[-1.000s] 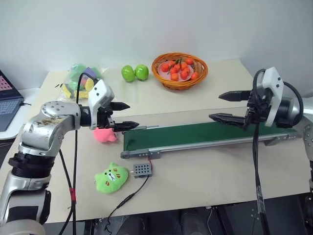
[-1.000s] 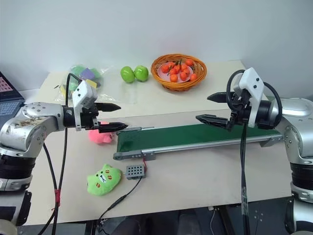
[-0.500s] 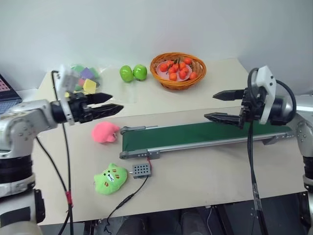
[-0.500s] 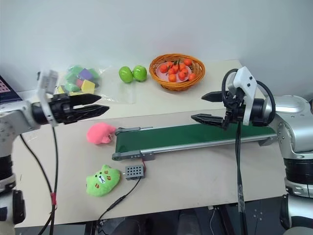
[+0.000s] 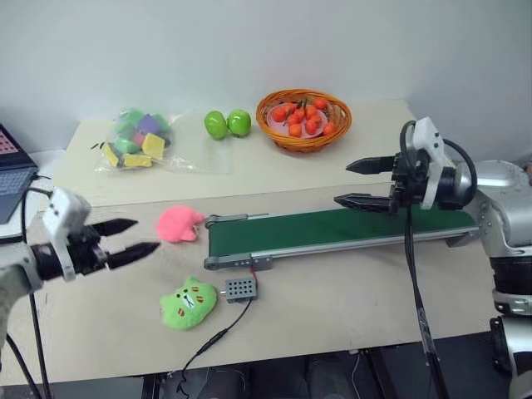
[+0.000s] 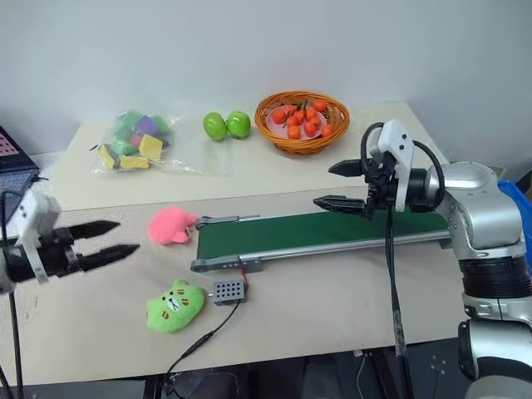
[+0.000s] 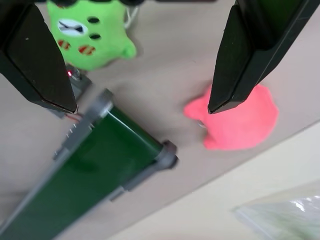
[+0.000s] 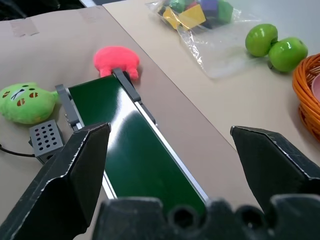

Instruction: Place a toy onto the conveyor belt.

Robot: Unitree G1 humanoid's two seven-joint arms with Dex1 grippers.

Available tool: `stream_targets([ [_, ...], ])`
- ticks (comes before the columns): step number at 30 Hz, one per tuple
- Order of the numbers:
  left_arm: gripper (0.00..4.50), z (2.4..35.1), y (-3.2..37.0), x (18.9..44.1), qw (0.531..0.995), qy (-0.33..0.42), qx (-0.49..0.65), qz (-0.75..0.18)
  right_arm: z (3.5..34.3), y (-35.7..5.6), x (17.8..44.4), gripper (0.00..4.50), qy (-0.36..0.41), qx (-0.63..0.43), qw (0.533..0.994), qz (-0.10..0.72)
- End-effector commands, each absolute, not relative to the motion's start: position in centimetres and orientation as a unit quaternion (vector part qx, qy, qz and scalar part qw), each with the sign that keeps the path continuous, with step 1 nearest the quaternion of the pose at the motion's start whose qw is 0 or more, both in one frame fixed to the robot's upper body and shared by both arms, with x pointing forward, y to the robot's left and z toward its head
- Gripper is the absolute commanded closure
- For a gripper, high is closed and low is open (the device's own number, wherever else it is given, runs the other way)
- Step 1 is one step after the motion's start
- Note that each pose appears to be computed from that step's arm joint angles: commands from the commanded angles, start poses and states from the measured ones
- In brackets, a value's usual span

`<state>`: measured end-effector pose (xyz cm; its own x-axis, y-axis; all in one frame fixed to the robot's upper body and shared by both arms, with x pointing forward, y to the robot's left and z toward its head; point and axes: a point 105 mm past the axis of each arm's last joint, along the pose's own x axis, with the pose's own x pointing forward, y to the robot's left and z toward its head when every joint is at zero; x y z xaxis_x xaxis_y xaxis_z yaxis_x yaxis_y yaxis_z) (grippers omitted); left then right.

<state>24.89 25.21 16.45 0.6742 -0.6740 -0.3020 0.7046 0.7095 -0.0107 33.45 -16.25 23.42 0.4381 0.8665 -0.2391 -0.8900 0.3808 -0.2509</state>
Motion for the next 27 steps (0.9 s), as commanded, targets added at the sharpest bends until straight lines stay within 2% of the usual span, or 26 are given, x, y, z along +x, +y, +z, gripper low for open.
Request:
stream_targets([
  [1, 0.03, 16.6, 24.8, 24.1, 0.92, 0.101, 0.084, -0.369, 24.6, -15.8, 33.4, 0.0, 0.005, -0.191, 0.823, 0.535],
  [8, 0.03, 13.8, 24.6, 21.1, 0.926, 0.104, 0.102, -0.348, 24.2, -15.7, 33.5, 0.0, 0.005, -0.189, 0.82, 0.54],
  [10, 0.03, 13.1, 24.1, 20.0, 0.912, 0.105, 0.139, -0.372, 24.0, -15.8, 33.5, 0.0, 0.007, -0.19, 0.819, 0.541],
  [14, 0.03, 11.3, 24.1, 19.1, 0.908, 0.113, 0.164, -0.368, 23.9, -16.0, 33.4, 0.0, 0.008, -0.188, 0.822, 0.538],
  [21, 0.03, 7.8, 23.2, 18.9, 0.896, 0.139, 0.157, -0.392, 24.4, -16.6, 33.1, 0.0, 0.007, -0.196, 0.829, 0.523],
  [27, 0.03, 3.4, 24.0, 19.7, 0.884, 0.184, 0.177, -0.393, 24.7, -17.3, 32.5, 0.0, 0.009, -0.202, 0.837, 0.508],
])
